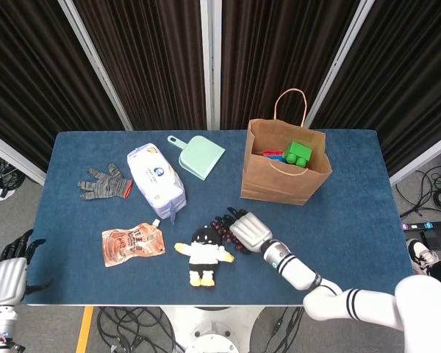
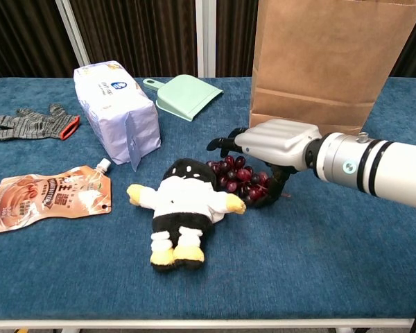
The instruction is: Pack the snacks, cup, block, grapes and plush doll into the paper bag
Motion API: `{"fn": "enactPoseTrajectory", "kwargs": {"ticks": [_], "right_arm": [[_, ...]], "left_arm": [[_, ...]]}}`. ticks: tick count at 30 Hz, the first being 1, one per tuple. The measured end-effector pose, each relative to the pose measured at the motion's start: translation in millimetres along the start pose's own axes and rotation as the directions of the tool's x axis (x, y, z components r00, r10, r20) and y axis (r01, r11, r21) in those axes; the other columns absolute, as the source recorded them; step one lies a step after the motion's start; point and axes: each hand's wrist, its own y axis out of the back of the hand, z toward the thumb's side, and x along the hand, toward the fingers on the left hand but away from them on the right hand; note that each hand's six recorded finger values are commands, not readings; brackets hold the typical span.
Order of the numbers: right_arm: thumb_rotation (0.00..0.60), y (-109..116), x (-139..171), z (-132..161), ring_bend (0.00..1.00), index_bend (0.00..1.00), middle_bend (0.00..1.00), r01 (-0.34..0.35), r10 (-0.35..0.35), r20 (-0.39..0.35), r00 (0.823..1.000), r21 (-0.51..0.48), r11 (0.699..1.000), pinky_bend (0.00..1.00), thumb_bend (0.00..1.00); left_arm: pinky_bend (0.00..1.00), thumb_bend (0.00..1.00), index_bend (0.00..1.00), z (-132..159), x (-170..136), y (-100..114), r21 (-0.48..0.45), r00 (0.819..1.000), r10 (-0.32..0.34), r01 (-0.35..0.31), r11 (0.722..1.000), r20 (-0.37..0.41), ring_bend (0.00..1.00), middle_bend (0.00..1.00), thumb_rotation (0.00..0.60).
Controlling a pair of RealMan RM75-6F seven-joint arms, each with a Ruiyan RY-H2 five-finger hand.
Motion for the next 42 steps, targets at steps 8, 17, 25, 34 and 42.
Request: {"fn": "enactPoseTrajectory", "kwargs": {"ticks": [8,17,25,34,42], "right_arm": [[0.600,-7.5,-9.2,5.0,0.18,0.33,0.35,0.015,-0.015,0.000,1.000,0.007,1.000,0.40,0.30],[0.600,-2.2,-2.8,1.7,0.38,0.59,0.53,0.120,-0.120,-0.016,0.993,0.011,0.993,0.66,0.39],[0.600,4.2,13.8,-9.3,0.43,0.61,0.55,0.152,-0.152,-0.010,0.988,0.008,0.988,0.72,0.39],[0.600,34.4,45.6,0.5,0.43,0.64,0.57,0.234,-0.237,-0.068,0.969,-0.039,0.971,0.74,0.39],[0.600,110.1,97.5,18.3,0.43,0.64,0.58,0.438,-0.447,-0.158,0.880,-0.093,0.894,0.74,0.39]], "left_arm": [[0.13,0.12,0.27,-3.9,-2.6,-1.5,-0.005,1.000,-0.002,0.002,1.000,-0.010,0.11,0.16,0.600],[0.13,0.12,0.27,-4.3,-3.1,-2.2,-0.005,1.000,-0.001,0.001,1.000,-0.007,0.11,0.16,0.600],[0.13,0.12,0.27,-2.7,-3.2,-2.3,-0.003,1.000,-0.002,0.002,1.000,-0.001,0.11,0.16,0.600],[0.13,0.12,0.27,1.6,-0.8,-1.0,0.001,1.000,-0.001,0.001,1.000,0.010,0.11,0.16,0.600],[0.13,0.12,0.27,5.6,-0.5,0.2,0.005,1.000,0.000,0.000,1.000,0.020,0.11,0.16,0.600]]}}
